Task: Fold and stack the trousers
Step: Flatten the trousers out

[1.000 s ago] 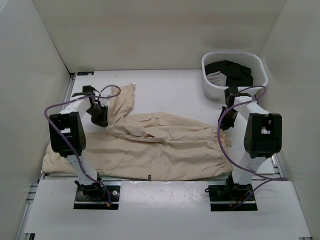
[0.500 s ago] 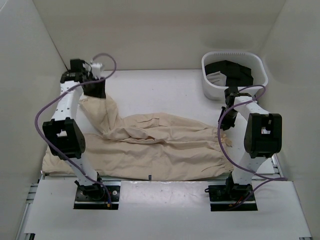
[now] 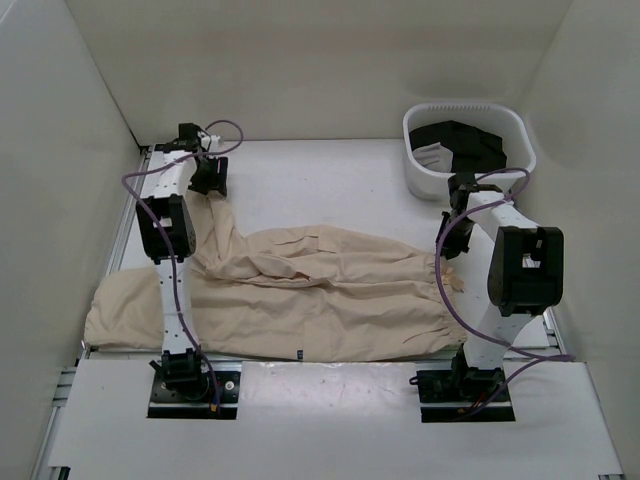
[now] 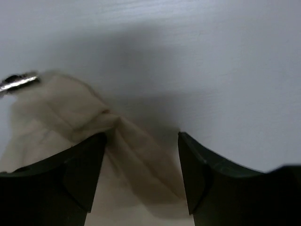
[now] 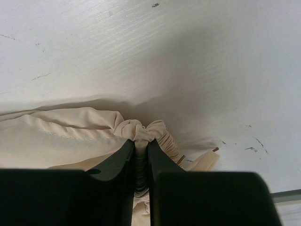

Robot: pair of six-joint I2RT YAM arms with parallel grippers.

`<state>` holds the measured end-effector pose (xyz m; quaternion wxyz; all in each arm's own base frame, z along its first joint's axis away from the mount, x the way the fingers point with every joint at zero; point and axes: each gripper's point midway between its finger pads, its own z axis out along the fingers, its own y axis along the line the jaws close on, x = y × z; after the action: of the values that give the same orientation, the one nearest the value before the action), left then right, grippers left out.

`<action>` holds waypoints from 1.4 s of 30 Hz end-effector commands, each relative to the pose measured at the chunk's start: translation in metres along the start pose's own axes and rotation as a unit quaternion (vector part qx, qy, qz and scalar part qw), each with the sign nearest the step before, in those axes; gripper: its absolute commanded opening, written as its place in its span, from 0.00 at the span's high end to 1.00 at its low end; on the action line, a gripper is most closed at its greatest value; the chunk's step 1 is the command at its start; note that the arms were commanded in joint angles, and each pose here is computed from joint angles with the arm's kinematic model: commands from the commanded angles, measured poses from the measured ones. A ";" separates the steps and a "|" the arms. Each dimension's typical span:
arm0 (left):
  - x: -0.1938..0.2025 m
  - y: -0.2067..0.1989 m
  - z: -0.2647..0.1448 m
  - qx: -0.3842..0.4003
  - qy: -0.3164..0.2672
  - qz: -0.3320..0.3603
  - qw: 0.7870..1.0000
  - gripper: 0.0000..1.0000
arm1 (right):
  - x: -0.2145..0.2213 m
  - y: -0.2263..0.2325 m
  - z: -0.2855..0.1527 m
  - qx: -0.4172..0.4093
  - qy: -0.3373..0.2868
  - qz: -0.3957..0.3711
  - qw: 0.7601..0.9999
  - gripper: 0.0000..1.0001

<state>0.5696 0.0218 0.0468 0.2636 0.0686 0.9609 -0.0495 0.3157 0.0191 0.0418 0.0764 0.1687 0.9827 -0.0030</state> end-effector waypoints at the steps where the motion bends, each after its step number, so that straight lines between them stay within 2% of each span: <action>1: -0.041 -0.001 -0.032 -0.039 -0.054 0.006 0.998 0.25 | 0.002 0.002 -0.004 -0.003 0.002 -0.013 1.000 1.00; 5: -0.032 0.014 -0.015 -0.077 -0.041 -0.002 0.996 0.23 | 0.008 -0.002 -0.004 0.002 0.004 -0.013 1.000 1.00; 7: -0.020 0.017 -0.009 -0.084 -0.024 0.001 0.996 0.42 | 0.011 -0.005 -0.004 0.008 0.004 -0.013 1.000 1.00; 9: -0.009 0.022 -0.004 -0.085 -0.009 0.001 0.996 0.69 | 0.010 -0.007 -0.004 0.014 0.002 -0.013 1.000 1.00; 10: 0.000 0.023 0.000 -0.087 0.004 0.000 0.996 0.86 | 0.010 -0.006 -0.004 0.014 0.002 -0.007 1.000 1.00; 11: 0.002 0.029 -0.001 -0.090 0.005 0.003 0.996 0.86 | 0.005 -0.004 -0.004 0.013 -0.001 -0.007 1.000 1.00; 13: 0.000 0.044 -0.010 -0.098 -0.001 -0.003 0.995 0.86 | -0.009 -0.009 -0.007 0.029 -0.017 0.016 0.999 1.00; 15: -0.030 0.064 -0.045 -0.121 -0.051 -0.012 0.991 0.86 | -0.032 -0.015 -0.020 0.054 -0.048 0.036 0.997 1.00; 16: -0.037 0.088 -0.064 -0.146 -0.067 -0.026 0.987 0.86 | -0.043 -0.027 -0.024 0.078 -0.068 0.060 0.993 1.00; 17: -0.059 0.099 -0.098 -0.160 -0.108 -0.030 0.981 0.86 | -0.051 -0.039 -0.027 0.084 -0.075 0.082 0.990 1.00; 19: -0.074 0.128 -0.140 -0.195 -0.150 -0.029 0.969 0.86 | -0.059 -0.050 -0.035 0.082 -0.089 0.115 0.986 1.00; 20: -0.080 0.131 -0.169 -0.205 -0.171 -0.026 0.963 0.86 | -0.069 -0.054 -0.041 0.062 -0.110 0.133 0.983 1.00; 22: -0.082 0.133 -0.194 -0.216 -0.180 -0.007 0.960 0.86 | -0.073 -0.053 -0.044 0.030 -0.123 0.140 0.982 1.00; 23: -0.078 0.132 -0.212 -0.221 -0.184 -0.005 0.958 0.86 | -0.078 -0.048 -0.054 0.013 -0.141 0.140 0.980 1.00; 25: -0.068 0.127 -0.222 -0.222 -0.177 0.005 0.959 0.86 | -0.084 -0.048 -0.061 0.010 -0.156 0.126 0.980 1.00; 26: -0.052 0.124 -0.213 -0.216 -0.156 0.003 0.964 0.86 | -0.084 -0.048 -0.065 0.009 -0.161 0.126 0.979 1.00; 28: -0.039 0.124 -0.231 -0.227 -0.152 0.002 0.962 0.86 | -0.085 -0.060 -0.069 0.022 -0.165 0.132 0.977 1.00; 29: -0.015 0.128 -0.222 -0.227 -0.123 -0.008 0.966 0.86 | -0.076 -0.065 -0.065 0.026 -0.157 0.136 0.978 1.00; 31: 0.008 0.126 -0.230 -0.228 -0.110 -0.020 0.967 0.86 | -0.066 -0.069 -0.058 0.018 -0.140 0.143 0.979 1.00; 32: 0.023 0.123 -0.223 -0.215 -0.097 -0.024 0.971 0.86 | -0.058 -0.067 -0.053 0.012 -0.125 0.136 0.983 1.00; 33: 0.053 0.121 -0.206 -0.205 -0.059 -0.033 0.976 0.86 | -0.048 -0.065 -0.043 0.007 -0.109 0.128 0.986 1.00; 34: 0.064 0.121 -0.199 -0.195 -0.047 -0.039 0.979 0.86 | -0.039 -0.056 -0.037 -0.018 -0.088 0.119 0.989 0.96; 35: 0.065 0.114 -0.193 -0.175 -0.050 -0.042 0.982 0.86 | -0.035 -0.055 -0.031 -0.020 -0.075 0.118 0.990 0.88; 36: 0.071 0.111 -0.178 -0.153 -0.030 -0.049 0.987 0.82 | -0.031 -0.056 -0.028 -0.017 -0.065 0.119 0.991 0.71; 38: 0.056 0.106 -0.168 -0.122 -0.043 -0.062 0.990 0.68 | -0.030 -0.056 -0.024 -0.015 -0.059 0.119 0.991 0.51; 39: 0.031 0.107 -0.175 -0.122 -0.069 -0.059 0.988 0.61 | -0.030 -0.056 -0.024 -0.015 -0.059 0.119 0.991 0.42; 40: 0.026 0.104 -0.152 -0.108 -0.057 -0.063 0.990 0.45 | -0.028 -0.057 -0.024 -0.014 -0.055 0.113 0.992 0.29; 41: 0.011 0.103 -0.146 -0.092 -0.074 -0.076 0.990 0.33 | -0.036 -0.055 -0.030 -0.017 -0.067 0.113 0.991 0.26; 42: -0.021 0.101 -0.154 -0.085 -0.110 -0.071 0.988 0.29 | -0.038 -0.057 -0.031 -0.010 -0.065 0.114 0.991 0.24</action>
<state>0.4787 0.1641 0.1238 0.2763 -0.0340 0.9589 0.0539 0.3207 -0.0472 0.0671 0.1358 0.2889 0.9477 -0.0016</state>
